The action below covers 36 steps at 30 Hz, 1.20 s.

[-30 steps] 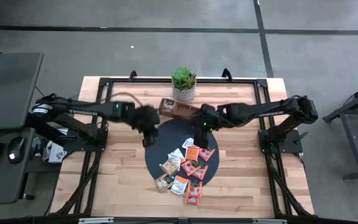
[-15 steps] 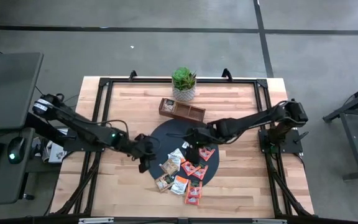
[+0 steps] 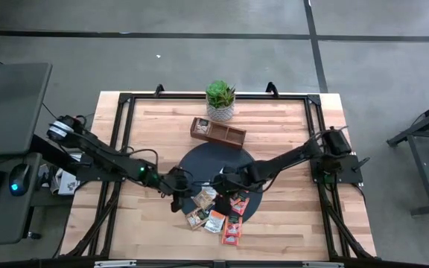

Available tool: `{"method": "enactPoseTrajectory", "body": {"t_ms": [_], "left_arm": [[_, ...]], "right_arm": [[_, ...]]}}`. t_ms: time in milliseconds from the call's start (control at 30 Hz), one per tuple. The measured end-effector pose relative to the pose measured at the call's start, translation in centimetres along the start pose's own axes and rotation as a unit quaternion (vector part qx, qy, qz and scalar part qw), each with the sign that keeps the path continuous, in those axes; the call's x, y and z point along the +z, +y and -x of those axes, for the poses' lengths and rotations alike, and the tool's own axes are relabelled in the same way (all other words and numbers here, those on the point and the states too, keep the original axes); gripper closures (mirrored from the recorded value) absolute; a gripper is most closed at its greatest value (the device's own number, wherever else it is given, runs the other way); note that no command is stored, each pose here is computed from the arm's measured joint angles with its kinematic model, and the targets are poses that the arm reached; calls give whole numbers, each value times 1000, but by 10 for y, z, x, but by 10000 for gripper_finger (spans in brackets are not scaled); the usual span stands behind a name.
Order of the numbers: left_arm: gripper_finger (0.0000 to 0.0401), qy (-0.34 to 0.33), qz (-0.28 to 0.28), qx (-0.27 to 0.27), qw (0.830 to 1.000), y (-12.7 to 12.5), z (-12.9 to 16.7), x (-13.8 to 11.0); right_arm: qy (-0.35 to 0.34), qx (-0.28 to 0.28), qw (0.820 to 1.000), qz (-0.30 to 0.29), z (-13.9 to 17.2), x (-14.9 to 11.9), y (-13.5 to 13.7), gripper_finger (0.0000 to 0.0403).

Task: Pick & Place Tea
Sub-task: Put the brown tea bag into the left section of the wooden organizer

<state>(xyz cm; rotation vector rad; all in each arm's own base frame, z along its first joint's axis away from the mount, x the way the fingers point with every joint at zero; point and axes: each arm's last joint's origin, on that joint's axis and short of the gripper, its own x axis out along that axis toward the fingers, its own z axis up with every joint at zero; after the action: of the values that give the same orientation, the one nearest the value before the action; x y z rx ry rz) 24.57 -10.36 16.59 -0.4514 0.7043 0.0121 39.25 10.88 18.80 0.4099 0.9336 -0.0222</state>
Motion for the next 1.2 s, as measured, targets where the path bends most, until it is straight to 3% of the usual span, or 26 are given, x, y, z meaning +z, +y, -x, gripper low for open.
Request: {"method": "enactPoseTrajectory", "body": {"t_ms": [233, 400, 600, 867, 1033, 1200], "left_arm": [[319, 5, 93, -31, 995, -3, -21, -6], [319, 7, 120, -27, 992, -1, -31, -10], [319, 13, 122, -38, 992, -7, -33, -5], [319, 18, 79, -45, 996, -9, -33, -2], [319, 25, 62, -5, 998, -4, -33, -6], [319, 29, 39, -2, 999, -3, -33, -7]], "right_arm": [[-3, 8, 1000, 18, -10, -4, 4, 179], [-5, 11, 999, 37, -10, -4, 6, 179], [-11, 1, 999, 32, -10, -5, 6, 179], [-15, -6, 1000, -25, -10, -6, 7, 179], [-16, -5, 999, -42, -10, -10, 14, 179], [-13, 1, 997, -71, -9, -17, 24, 179]]}}
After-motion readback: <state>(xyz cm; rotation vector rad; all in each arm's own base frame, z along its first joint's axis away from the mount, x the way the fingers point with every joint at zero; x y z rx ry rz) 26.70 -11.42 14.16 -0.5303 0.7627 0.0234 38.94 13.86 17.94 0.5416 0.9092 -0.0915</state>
